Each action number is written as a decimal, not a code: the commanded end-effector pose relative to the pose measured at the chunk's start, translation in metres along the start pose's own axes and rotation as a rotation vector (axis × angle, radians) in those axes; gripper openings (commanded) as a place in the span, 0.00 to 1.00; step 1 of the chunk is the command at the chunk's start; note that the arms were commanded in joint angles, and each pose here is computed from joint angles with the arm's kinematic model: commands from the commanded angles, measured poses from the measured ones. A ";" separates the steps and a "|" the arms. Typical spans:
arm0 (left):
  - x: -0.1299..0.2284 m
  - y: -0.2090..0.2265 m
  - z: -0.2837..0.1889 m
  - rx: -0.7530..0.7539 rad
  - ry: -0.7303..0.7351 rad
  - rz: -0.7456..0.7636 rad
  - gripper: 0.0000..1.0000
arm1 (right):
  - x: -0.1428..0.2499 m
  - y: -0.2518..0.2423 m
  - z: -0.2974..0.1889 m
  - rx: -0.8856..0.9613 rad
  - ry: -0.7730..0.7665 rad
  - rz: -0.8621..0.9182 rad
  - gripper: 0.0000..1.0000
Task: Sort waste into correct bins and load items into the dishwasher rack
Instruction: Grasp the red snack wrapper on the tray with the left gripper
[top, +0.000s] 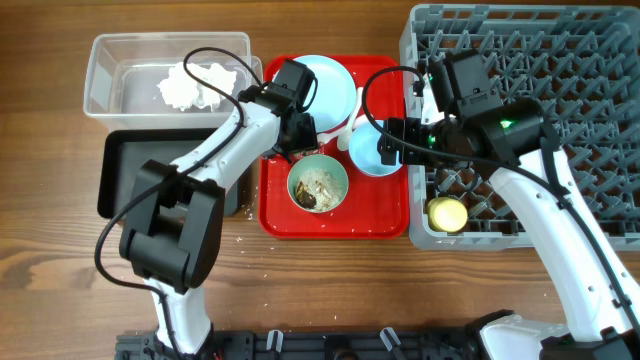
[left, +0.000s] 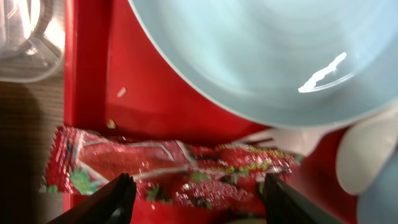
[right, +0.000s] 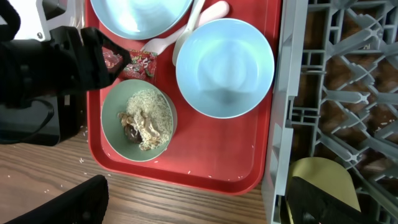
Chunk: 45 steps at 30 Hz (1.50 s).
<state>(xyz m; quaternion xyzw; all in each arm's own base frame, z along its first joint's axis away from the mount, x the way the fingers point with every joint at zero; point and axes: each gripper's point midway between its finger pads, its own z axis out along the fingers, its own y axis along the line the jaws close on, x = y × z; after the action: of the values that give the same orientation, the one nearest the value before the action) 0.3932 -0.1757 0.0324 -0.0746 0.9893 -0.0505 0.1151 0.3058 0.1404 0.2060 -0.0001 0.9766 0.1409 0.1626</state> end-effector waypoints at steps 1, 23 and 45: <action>0.001 0.010 0.018 -0.059 -0.001 -0.026 0.71 | -0.002 -0.002 0.000 0.019 -0.007 -0.008 0.93; 0.014 0.013 0.047 -0.070 0.067 -0.026 0.04 | -0.001 -0.002 0.000 0.019 -0.005 -0.023 0.93; -0.030 0.013 -0.085 0.039 -0.127 -0.186 0.37 | -0.001 -0.002 0.000 0.020 -0.004 -0.047 0.94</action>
<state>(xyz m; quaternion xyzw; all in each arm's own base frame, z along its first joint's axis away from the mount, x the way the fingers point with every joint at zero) 0.4065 -0.1568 0.1264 -0.1139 0.9715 -0.0766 0.1931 0.3051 0.1402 0.2057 -0.0136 0.9768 0.1381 0.1631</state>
